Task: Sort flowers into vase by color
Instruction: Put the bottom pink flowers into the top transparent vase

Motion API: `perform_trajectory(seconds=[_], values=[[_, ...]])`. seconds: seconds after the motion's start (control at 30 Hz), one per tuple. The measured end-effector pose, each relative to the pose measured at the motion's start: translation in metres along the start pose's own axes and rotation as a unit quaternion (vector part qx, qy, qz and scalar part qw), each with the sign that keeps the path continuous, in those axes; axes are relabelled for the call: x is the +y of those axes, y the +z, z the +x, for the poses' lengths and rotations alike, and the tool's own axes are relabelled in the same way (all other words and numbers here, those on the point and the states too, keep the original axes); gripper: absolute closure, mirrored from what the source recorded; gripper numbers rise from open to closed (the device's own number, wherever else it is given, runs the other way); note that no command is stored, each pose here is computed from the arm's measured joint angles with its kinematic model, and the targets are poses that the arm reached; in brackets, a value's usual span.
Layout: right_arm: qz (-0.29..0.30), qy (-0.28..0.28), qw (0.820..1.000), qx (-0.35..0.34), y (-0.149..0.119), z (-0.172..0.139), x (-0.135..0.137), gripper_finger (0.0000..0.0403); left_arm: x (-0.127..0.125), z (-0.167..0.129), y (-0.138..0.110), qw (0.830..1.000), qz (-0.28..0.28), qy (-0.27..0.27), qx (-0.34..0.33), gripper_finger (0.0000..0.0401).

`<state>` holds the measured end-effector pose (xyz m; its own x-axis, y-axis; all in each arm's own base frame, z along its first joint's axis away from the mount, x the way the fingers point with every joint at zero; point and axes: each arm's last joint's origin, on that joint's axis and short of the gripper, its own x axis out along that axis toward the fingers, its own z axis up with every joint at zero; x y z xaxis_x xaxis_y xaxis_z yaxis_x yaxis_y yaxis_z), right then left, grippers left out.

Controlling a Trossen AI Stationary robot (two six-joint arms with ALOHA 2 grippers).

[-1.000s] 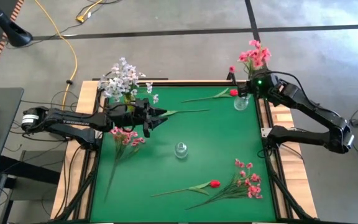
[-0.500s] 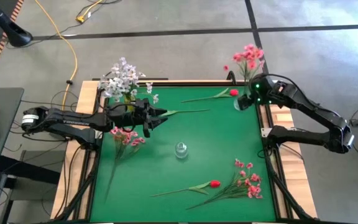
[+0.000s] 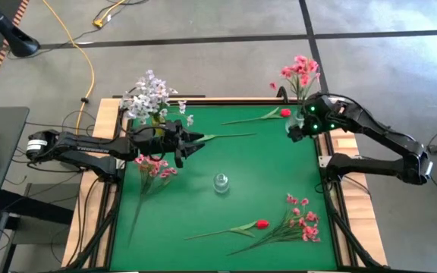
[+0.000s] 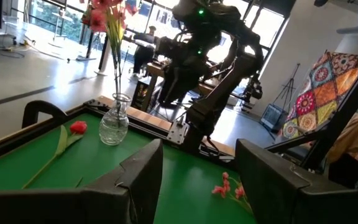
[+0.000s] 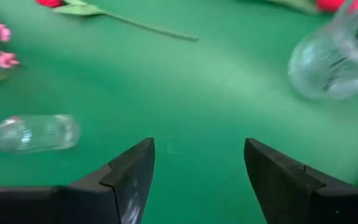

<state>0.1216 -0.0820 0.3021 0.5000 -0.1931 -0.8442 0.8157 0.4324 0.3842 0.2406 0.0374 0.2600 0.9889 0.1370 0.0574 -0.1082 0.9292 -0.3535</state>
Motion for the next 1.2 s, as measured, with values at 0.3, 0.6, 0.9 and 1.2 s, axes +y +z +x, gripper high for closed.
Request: perform_trajectory(seconds=[0.3,0.6,0.9,1.2], values=[[0.096,0.079,0.990,0.068,-0.028,-0.005,0.050,0.0128,0.001,0.000,-0.003,1.000,0.022,0.004,0.013,0.0211],[0.168,0.058,0.964,0.196,-0.101,0.023,0.119,0.0129,0.001,0.000,-0.006,0.999,0.034,-0.009,0.036,0.0211],[0.224,0.065,0.920,0.314,-0.199,0.065,0.181,0.0129,0.002,-0.001,-0.015,0.993,0.062,-0.033,0.091,0.0211],[0.170,0.018,0.928,0.330,-0.232,0.120,0.199,0.0130,0.001,-0.002,-0.016,0.990,0.081,-0.056,0.096,0.0211]])
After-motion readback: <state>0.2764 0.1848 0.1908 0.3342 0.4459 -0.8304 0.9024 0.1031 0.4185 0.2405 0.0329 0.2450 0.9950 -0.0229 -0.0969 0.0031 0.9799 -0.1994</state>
